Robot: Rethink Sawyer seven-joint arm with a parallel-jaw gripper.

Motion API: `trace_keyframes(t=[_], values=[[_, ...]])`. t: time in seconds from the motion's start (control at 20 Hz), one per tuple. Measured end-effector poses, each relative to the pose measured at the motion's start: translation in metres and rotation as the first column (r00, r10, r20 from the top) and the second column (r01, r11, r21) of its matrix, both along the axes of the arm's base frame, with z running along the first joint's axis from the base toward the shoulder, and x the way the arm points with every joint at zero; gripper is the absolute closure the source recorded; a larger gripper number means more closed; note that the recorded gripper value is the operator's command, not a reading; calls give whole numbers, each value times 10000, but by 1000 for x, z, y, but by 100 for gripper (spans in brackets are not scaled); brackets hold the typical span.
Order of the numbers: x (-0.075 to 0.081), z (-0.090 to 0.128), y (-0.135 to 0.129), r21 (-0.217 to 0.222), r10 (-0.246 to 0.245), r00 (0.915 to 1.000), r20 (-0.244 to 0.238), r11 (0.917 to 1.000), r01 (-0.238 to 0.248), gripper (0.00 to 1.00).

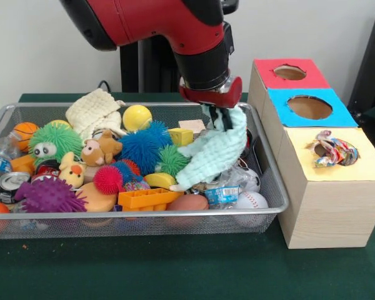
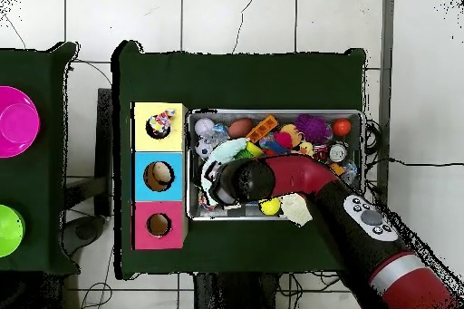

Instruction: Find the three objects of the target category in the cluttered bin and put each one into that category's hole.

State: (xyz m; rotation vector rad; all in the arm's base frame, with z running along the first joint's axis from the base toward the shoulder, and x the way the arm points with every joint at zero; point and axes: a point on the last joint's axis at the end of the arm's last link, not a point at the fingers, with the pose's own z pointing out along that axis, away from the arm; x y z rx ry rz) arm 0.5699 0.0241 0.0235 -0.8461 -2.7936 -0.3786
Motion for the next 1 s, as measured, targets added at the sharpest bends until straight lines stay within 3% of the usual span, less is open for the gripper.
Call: trace_keyframes(t=[0.4, 0.6, 0.7, 1.0], values=[[-1, 1, 3, 48, 53, 10000, -1, 10000, -53, 0], [-2, 2, -1, -252, 346, 9992, 200, 9991, -341, 0], [-3, 5, -8, -638, 693, 9968, 395, 9957, -667, 0], [-18, 23, -47, -2121, 1786, 9818, 641, 9638, -1615, 0]])
